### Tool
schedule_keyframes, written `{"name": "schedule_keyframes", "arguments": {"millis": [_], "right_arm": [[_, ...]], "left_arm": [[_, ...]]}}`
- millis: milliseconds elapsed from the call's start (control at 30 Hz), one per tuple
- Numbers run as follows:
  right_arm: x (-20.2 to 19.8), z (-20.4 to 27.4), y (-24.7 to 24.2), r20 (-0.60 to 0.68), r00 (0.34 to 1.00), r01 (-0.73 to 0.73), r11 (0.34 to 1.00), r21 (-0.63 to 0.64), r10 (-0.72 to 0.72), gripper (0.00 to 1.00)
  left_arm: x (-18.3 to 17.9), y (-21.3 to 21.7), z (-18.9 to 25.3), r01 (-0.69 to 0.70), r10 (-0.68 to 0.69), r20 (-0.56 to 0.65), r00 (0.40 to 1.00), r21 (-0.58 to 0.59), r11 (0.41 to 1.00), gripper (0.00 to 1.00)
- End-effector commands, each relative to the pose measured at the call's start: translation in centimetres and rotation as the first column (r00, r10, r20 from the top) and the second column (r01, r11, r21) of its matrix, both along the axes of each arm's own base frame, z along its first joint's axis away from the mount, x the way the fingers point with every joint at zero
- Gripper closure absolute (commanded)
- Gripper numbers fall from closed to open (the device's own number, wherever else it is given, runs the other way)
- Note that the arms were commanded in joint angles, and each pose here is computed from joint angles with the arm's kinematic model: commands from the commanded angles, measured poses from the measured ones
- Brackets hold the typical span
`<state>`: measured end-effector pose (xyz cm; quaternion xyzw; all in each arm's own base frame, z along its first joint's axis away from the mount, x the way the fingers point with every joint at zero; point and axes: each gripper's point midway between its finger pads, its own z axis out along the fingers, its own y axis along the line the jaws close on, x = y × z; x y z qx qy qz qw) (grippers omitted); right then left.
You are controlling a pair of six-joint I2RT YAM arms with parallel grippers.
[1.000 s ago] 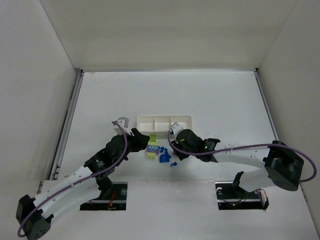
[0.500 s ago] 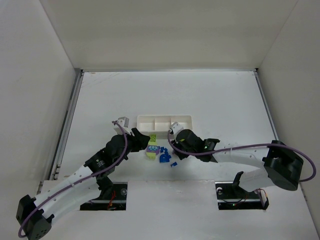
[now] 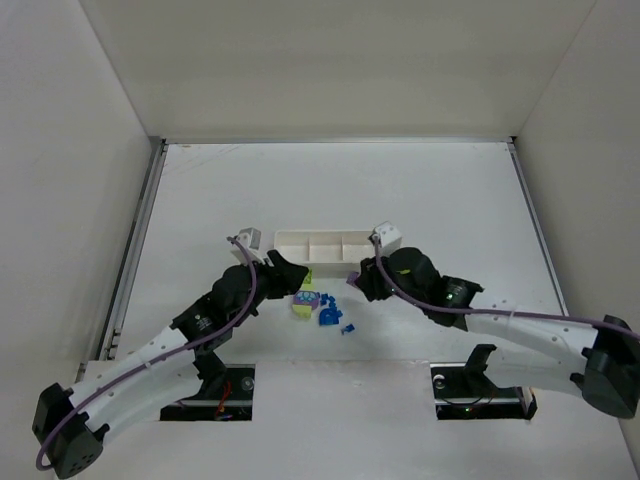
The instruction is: Sort the legos into containers by color
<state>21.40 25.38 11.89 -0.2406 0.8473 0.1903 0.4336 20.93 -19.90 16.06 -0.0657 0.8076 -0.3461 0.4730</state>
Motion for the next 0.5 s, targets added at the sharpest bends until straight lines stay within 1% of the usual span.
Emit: {"name": "schedule_keyframes", "arguments": {"millis": [0,133,267,333,467], "right_arm": [[1.5,4.8,0.8,0.028,0.997,0.068,0.963,0.262,-0.078,0.72],[2.4,7.6,0.4,-0.062,0.986,0.163,0.856,0.491,-0.152,0.72],[2.6,10.6,1.5,-0.124,0.983,0.183,0.726,0.663,-0.134,0.73],[2.9,11.9,2.2,-0.168,0.98,0.199,0.653,0.731,-0.111,0.73],[3.6,12.9,3.0,-0.257,0.964,0.251,0.545,0.8,-0.066,0.72]], "left_arm": [[0.3,-2.4,5.1,0.06,-0.048,0.088,0.995,-0.145,0.988,0.49],[0.1,-4.1,7.0,0.102,-0.075,0.111,0.991,-0.263,0.96,0.48],[-0.1,-5.4,8.7,0.141,-0.092,0.152,0.984,-0.349,0.926,0.45],[-0.2,-5.9,9.4,0.165,-0.101,0.183,0.978,-0.381,0.91,0.41],[-0.6,-6.6,10.0,0.2,-0.109,0.234,0.966,-0.412,0.889,0.32]]}}
